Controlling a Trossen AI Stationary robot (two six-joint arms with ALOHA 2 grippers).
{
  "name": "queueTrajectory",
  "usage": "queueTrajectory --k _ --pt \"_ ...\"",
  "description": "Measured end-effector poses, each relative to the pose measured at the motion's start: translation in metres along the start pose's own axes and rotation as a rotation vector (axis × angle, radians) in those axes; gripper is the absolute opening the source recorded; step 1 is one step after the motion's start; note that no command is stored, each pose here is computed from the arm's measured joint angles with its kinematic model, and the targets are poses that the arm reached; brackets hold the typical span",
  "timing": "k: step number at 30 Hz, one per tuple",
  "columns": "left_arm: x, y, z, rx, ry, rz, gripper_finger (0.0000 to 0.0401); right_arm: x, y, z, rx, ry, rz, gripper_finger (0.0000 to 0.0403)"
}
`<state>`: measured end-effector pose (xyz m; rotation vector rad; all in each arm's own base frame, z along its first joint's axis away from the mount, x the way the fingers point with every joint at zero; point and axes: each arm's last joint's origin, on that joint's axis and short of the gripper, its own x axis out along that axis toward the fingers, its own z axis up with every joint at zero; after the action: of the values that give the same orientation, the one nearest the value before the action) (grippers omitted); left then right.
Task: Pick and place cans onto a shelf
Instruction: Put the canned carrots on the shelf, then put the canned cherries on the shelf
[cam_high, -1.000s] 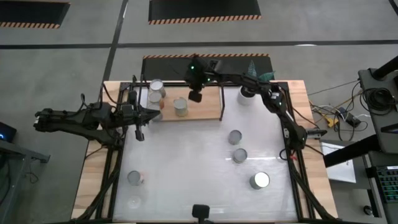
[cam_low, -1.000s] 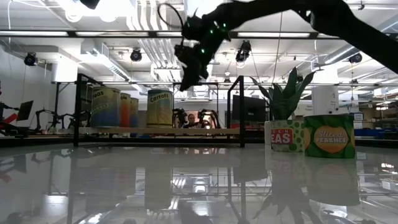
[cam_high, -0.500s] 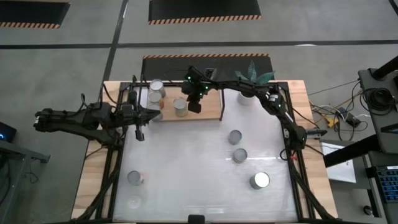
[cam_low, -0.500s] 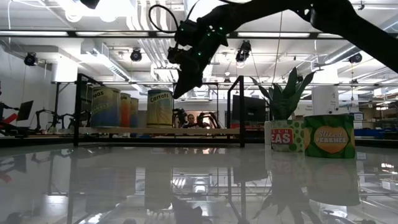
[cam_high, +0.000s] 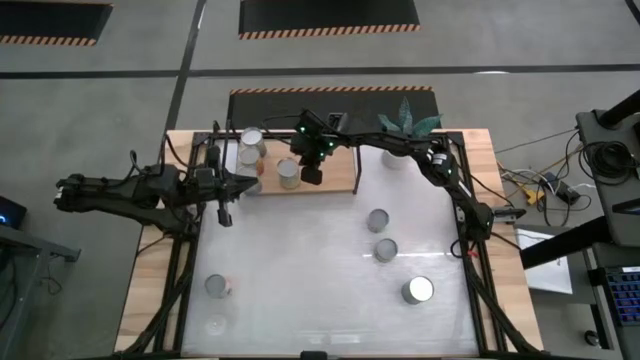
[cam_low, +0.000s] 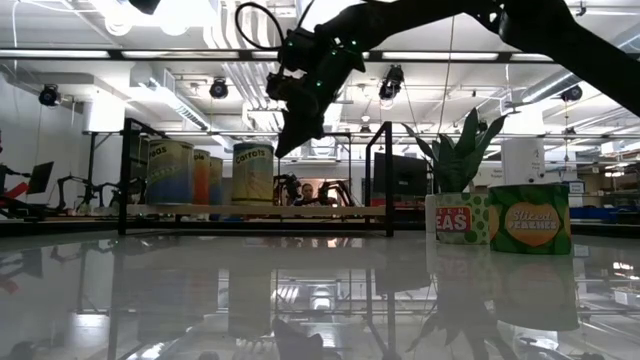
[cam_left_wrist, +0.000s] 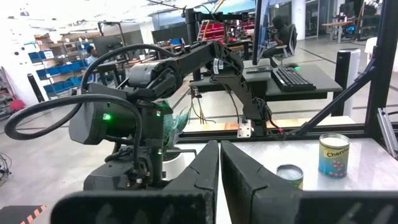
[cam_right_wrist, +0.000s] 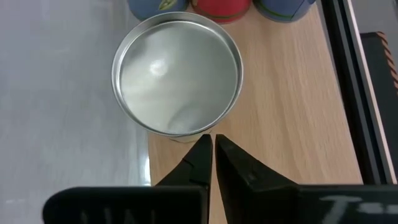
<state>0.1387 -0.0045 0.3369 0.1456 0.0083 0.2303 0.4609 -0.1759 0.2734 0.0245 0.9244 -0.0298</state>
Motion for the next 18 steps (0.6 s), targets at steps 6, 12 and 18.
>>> queueTrajectory --k 6,12,18 --pt "0.0 0.0 0.0 0.0 0.0 0.0 0.0 0.0 0.001 0.0 -0.009 0.0 0.001 0.0009" --pt "0.0 0.0 0.0 0.0 0.0 0.0 0.0 0.0 0.003 0.001 -0.018 0.001 0.004 0.0009" --pt "0.0 0.0 0.0 0.0 0.0 0.0 0.0 -0.015 0.007 0.004 0.019 -0.002 -0.001 0.0009"
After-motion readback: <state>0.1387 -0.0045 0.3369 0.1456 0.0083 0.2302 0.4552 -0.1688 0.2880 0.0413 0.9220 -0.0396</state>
